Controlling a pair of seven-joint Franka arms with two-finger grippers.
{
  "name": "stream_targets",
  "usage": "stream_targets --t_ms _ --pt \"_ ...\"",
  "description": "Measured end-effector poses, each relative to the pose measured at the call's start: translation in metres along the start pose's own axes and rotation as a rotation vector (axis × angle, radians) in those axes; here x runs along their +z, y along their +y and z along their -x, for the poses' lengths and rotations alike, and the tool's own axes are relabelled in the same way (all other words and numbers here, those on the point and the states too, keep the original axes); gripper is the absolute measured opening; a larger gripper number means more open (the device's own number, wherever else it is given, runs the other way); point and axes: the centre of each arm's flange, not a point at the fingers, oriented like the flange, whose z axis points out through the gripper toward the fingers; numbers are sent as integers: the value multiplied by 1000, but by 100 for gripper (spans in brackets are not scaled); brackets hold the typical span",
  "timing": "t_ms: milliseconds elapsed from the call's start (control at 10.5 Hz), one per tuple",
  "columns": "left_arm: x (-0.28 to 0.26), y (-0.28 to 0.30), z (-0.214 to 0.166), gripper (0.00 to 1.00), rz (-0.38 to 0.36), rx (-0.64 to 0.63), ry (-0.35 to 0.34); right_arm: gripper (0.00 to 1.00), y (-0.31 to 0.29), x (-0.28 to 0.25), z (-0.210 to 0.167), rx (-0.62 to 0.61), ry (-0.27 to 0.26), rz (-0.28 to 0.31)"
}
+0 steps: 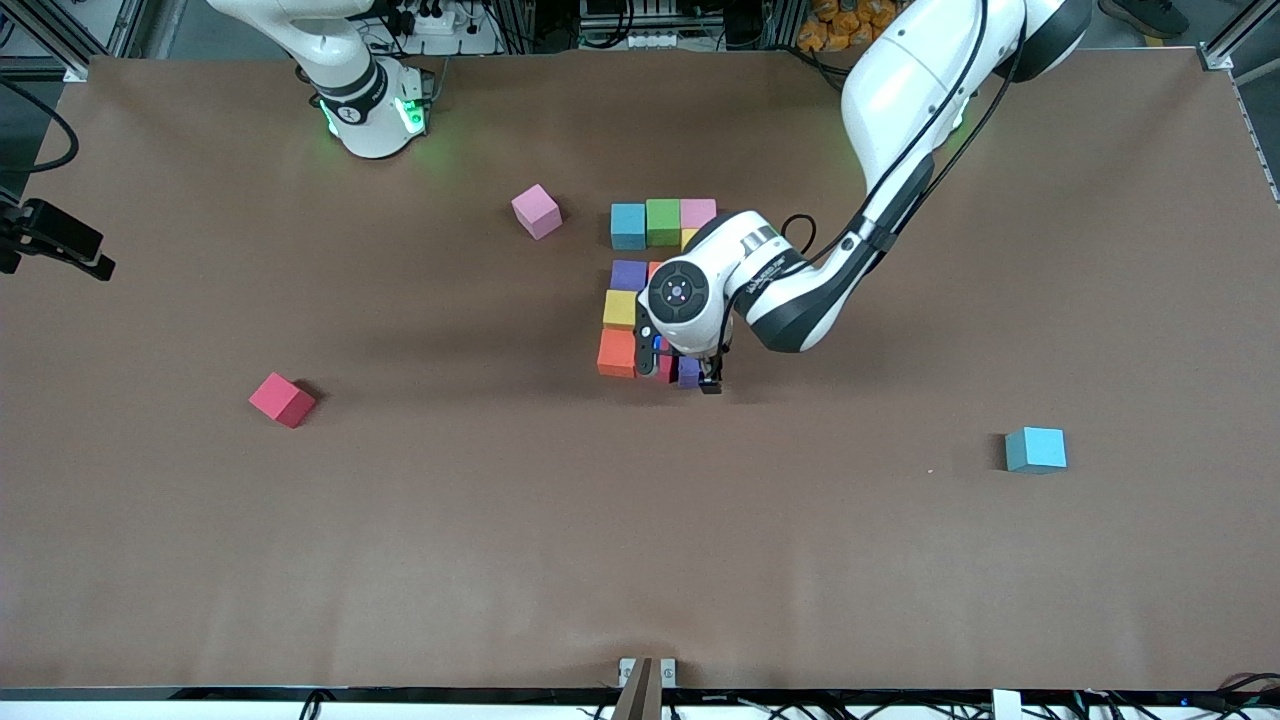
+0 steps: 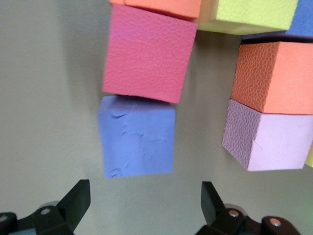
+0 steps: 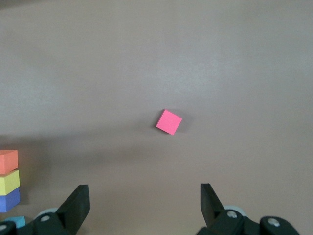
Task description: Form number 2 with 11 blocks
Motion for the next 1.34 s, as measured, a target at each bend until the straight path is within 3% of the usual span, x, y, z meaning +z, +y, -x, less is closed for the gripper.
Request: stream_targets --t_ms 382,764,1336 --pt "-100 -27 66 100 -122 -106 56 100 0 0 0 0 -1 0" --pt "-203 -37 177 100 -189 -283 104 100 0 1 0 0 -2 0" --pt "-264 -46 338 100 -241 -522 97 100 0 1 0 0 -2 0"
